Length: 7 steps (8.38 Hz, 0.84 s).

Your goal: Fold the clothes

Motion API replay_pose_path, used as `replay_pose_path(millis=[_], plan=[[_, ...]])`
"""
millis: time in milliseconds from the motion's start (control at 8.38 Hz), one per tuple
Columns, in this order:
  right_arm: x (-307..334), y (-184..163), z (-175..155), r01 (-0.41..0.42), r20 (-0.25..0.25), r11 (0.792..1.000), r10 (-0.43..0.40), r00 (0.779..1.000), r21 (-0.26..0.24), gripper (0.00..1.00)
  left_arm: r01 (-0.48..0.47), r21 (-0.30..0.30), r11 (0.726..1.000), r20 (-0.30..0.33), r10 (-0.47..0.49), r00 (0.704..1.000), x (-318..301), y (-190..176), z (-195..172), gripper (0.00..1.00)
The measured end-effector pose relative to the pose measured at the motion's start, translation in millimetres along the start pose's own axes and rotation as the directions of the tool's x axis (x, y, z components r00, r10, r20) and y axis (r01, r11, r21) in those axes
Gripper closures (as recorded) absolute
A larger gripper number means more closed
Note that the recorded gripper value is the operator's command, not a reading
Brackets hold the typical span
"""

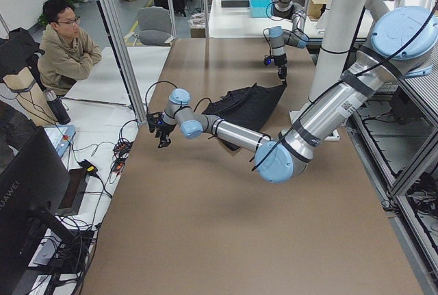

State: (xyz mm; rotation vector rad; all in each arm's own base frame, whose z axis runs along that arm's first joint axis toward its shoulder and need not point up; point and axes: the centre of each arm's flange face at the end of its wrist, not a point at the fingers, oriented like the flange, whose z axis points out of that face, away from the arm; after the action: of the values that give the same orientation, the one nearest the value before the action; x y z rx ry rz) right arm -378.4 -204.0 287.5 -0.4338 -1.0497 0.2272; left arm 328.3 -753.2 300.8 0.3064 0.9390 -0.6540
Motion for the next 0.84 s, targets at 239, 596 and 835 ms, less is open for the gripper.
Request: replay_pose_path(millis=[239, 596, 835], plan=[[-1, 36, 12, 0.039, -0.027, 0.991, -0.043, 0.999, -0.126, 0.05, -0.003, -0.007, 1.000, -0.008, 0.003, 1.000, 5, 2, -4, 0.19], [-14, 22, 13, 0.047, 0.022, 0.999, -0.047, 0.999, 0.003, 0.05, -0.022, -0.072, 0.997, -0.083, 0.016, 0.996, -4, 39, -34, 0.15], [-25, -9, 2, 0.029, 0.078, 0.985, -0.043, 0.996, 0.168, 0.05, -0.023, -0.182, 0.983, -0.155, -0.006, 0.988, -39, 117, -73, 0.15]])
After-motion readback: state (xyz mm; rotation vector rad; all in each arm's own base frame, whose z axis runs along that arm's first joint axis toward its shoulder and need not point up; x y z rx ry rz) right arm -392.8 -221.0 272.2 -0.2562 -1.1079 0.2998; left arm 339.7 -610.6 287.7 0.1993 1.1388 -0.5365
